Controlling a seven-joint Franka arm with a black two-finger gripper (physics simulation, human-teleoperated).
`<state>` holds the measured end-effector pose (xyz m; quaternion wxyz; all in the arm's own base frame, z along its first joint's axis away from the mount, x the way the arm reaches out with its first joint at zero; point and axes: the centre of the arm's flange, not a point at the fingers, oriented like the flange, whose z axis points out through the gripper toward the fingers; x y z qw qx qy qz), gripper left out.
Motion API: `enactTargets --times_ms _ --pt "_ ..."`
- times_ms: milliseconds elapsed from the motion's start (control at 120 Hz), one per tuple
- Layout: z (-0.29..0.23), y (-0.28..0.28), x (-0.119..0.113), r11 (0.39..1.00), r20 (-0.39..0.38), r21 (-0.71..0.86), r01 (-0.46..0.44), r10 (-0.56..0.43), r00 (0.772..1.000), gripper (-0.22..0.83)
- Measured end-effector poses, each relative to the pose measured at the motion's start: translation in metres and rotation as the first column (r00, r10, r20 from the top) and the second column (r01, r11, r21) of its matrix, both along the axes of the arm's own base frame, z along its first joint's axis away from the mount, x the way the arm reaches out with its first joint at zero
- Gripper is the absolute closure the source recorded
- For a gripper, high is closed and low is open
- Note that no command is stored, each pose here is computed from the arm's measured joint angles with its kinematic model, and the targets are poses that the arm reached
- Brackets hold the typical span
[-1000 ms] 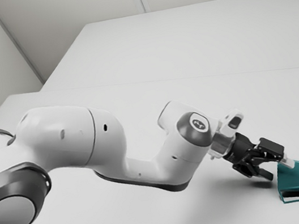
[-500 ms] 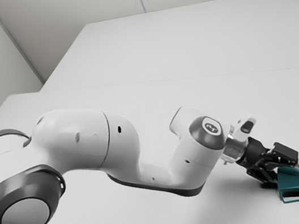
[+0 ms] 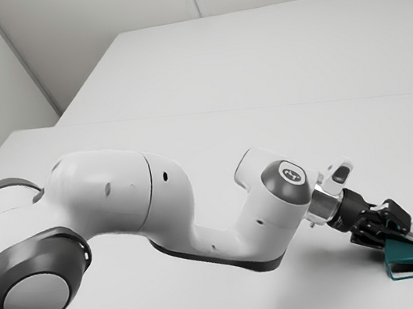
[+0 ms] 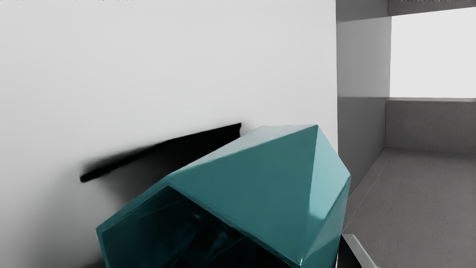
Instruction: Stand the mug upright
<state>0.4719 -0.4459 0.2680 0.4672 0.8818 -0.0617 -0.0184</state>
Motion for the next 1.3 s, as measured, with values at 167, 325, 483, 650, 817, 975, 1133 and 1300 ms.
enactTargets --times_ms 167,325,483,650,817,975,1133,1300 --pt "0.005 -0.002 0.001 1.0 0.009 -0.011 0.006 -0.006 1.0 0.65" --pt "0.024 -0.007 0.005 0.999 0.042 -0.03 0.018 -0.017 0.999 0.73" --pt "0.089 -0.001 0.007 0.997 0.147 -0.06 0.042 -0.032 0.989 0.74" --pt "0.18 0.068 0.02 0.989 0.35 0.111 0.097 -0.13 0.928 0.75" --pt "0.233 0.184 0.033 0.897 0.403 0.438 0.066 -0.261 0.877 0.74" --pt "0.237 0.271 0.032 0.721 0.279 0.691 0.044 -0.323 0.904 0.75" --pt "0.201 0.352 0.034 0.571 0.122 0.819 0.053 -0.265 0.956 0.74" --pt "0.149 0.382 0.017 0.498 0.022 0.861 0.103 -0.239 0.971 0.75"
